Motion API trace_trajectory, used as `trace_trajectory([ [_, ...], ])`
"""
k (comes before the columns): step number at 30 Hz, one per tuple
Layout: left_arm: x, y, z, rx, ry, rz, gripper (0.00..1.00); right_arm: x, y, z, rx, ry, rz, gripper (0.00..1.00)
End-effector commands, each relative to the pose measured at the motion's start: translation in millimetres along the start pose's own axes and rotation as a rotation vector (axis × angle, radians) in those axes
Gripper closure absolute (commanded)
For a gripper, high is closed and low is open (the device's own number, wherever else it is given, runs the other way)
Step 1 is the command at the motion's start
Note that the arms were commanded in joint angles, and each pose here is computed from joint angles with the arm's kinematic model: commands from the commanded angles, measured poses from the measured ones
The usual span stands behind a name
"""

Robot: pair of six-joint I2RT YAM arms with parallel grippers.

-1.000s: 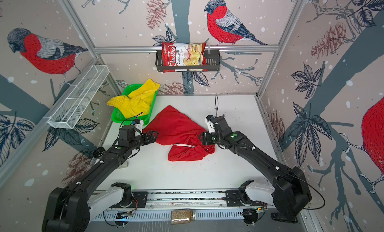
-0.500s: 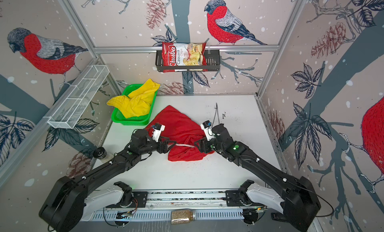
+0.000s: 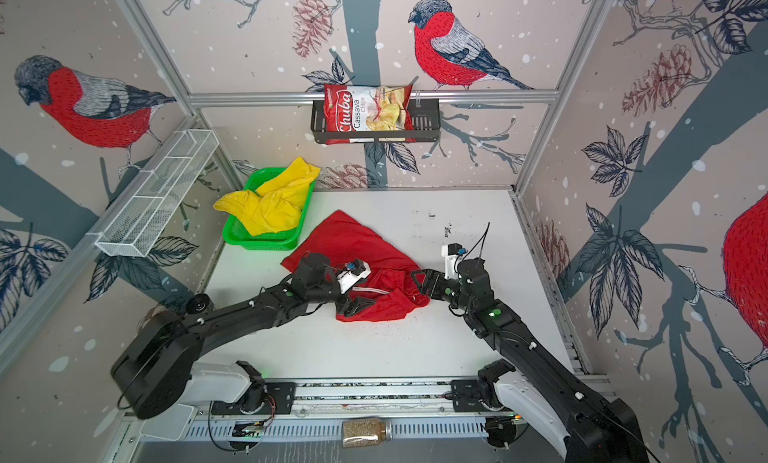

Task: Fold and stack the shorts

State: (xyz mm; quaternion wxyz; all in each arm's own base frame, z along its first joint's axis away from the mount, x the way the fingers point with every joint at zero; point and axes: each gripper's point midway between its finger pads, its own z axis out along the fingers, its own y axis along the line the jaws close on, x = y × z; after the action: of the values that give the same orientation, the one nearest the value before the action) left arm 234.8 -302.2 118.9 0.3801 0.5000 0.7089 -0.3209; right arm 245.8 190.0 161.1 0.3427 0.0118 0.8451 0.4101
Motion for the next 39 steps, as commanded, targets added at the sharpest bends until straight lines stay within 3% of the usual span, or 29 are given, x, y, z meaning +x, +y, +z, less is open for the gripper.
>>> trace_trajectory([
  [1,1,-9,17,0.044,0.016,0.095,0.25,2,-2,0,-0.045,-0.021,0.126,0.28],
  [8,8,-10,45,0.037,0.036,0.099,0.39,12,-28,-3,0.016,0.024,0.25,0.27],
  [13,9,-46,52,0.198,0.025,0.155,0.42,23,-43,-6,0.011,0.075,0.353,0.26],
  [18,10,-65,52,0.26,0.015,0.18,0.43,47,-52,-14,0.053,0.182,0.438,0.25],
  [24,25,-66,60,0.222,0.057,0.209,0.53,79,-37,-11,-0.064,0.271,0.557,0.22],
  [30,21,-60,62,0.166,0.028,0.198,0.73,91,-23,-9,-0.133,0.268,0.658,0.21],
  [39,17,-72,64,0.204,-0.05,0.191,0.75,89,-21,-2,-0.156,0.222,0.758,0.19],
])
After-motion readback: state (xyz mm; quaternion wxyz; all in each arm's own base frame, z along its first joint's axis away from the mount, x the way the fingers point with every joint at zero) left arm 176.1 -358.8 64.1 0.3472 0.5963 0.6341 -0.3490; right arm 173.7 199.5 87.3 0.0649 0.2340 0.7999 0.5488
